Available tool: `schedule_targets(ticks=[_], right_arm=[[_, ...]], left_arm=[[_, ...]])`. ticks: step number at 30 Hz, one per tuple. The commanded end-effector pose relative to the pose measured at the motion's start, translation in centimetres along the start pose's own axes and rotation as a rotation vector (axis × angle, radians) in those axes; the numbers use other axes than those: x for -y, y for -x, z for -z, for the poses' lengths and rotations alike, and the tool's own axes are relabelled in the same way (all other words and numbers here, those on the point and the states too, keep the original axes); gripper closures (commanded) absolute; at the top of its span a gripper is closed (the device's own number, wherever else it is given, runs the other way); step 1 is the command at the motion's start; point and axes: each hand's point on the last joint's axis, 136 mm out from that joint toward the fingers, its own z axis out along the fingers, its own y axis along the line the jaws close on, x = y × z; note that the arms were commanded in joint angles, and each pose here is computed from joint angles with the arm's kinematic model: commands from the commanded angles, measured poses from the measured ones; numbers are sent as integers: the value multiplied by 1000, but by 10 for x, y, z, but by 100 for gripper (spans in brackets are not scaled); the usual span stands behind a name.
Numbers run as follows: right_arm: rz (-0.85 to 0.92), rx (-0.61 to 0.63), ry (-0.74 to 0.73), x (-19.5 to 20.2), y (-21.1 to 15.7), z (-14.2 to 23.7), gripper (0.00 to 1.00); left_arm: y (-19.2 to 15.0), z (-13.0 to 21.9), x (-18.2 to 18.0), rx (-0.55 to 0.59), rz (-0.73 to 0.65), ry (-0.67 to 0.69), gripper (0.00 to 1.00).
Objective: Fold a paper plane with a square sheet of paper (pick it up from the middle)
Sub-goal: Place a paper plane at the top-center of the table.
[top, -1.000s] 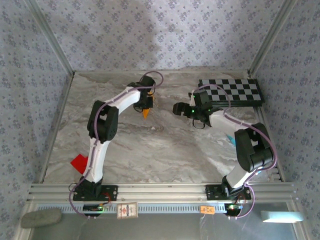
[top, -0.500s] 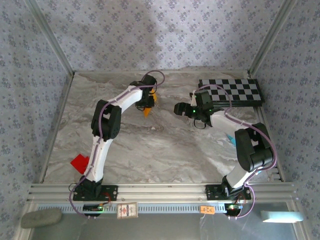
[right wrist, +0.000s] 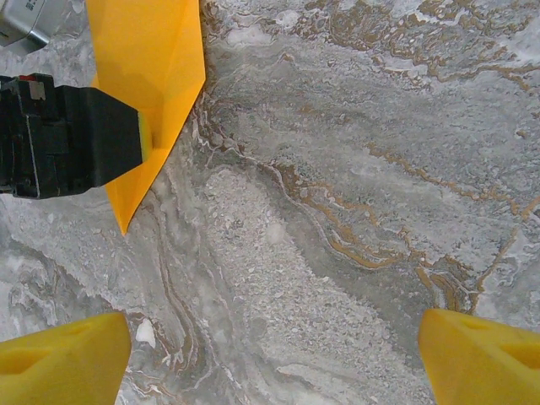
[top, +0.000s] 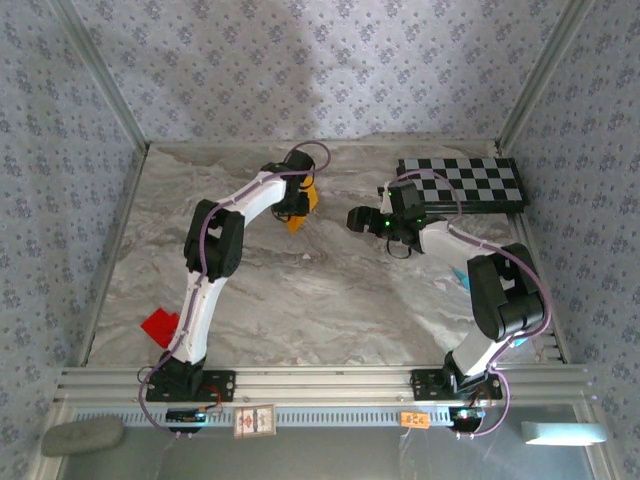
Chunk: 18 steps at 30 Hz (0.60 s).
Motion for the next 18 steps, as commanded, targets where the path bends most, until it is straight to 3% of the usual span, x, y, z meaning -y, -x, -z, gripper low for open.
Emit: schedule_targets(ticks=[1,8,18], right_arm=[[-20,-5,14,0,1,-3,10],[-22,-11,16,1,-1,-3,10],[-29,-11,9,1,0,-2,10]], left_arm=[[-22,-20,-4,-82,-10,36,65],[-20,-17,-1,-77,-10,29,62],[12,34,4,27,66,14,58]])
